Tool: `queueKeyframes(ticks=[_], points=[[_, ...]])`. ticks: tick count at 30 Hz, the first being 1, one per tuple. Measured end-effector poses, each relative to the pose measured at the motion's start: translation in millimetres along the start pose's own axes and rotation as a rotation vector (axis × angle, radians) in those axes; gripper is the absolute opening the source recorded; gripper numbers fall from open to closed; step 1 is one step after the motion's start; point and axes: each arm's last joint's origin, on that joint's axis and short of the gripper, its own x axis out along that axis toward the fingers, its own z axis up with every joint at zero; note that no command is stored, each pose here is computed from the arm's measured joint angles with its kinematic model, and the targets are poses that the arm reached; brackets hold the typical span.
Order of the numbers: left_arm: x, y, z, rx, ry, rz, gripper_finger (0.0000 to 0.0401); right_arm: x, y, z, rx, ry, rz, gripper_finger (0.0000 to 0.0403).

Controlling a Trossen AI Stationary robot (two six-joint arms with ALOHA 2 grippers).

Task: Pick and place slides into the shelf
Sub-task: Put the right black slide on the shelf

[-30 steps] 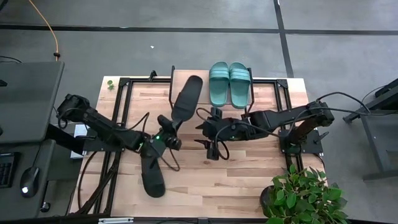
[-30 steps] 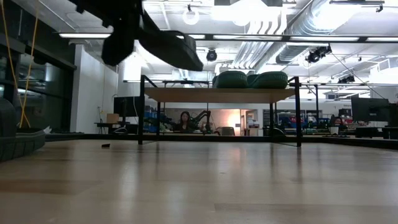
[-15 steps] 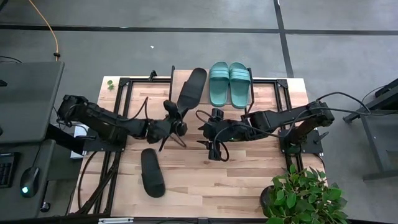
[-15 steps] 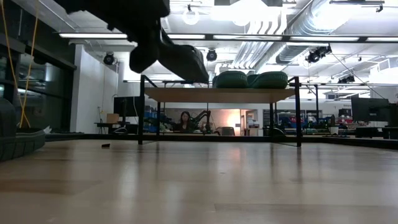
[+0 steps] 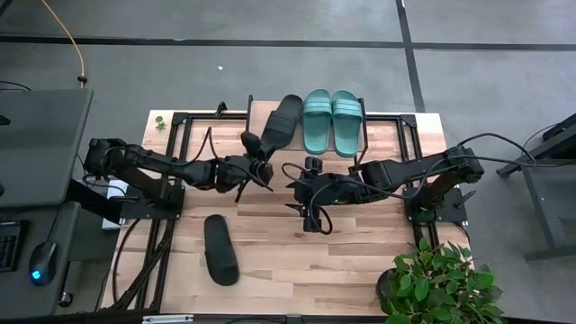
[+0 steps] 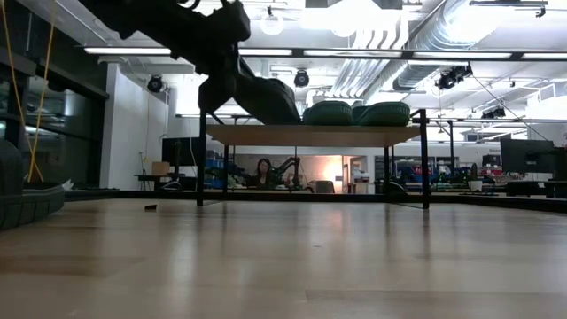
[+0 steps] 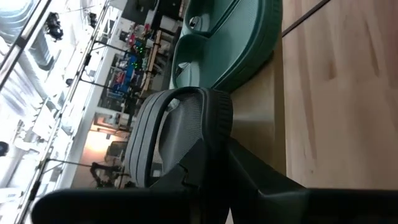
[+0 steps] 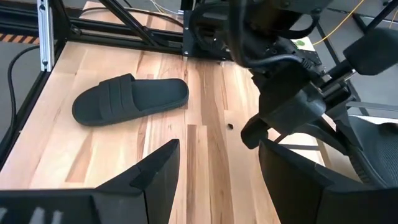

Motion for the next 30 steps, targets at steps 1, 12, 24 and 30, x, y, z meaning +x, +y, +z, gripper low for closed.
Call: queueKeyframes(ticks=[1,12,24,30], points=[[1.3,0.5,-1.0,-0.002,-0.002,-0.003,0.0026,0.0,0.0,0.0,-0.001,0.0,0.0,0.021],[20.1,-17.0,-0.1,0.027,-0.018,-0.007,0.0026,0.2,0.1,0.0,-0.001,0.0,0.0,0.021],[20.0,-19.5,21.3,0.004,-0.068,0.023,0.0026,0.2,-0.2,0.0,0.0,0.0,-0.001,0.021],[20.9,-13.9,44.3,0.007,-0.09,0.007,0.0026,0.3,-0.5,0.0,0.0,0.0,-0.002,0.021]])
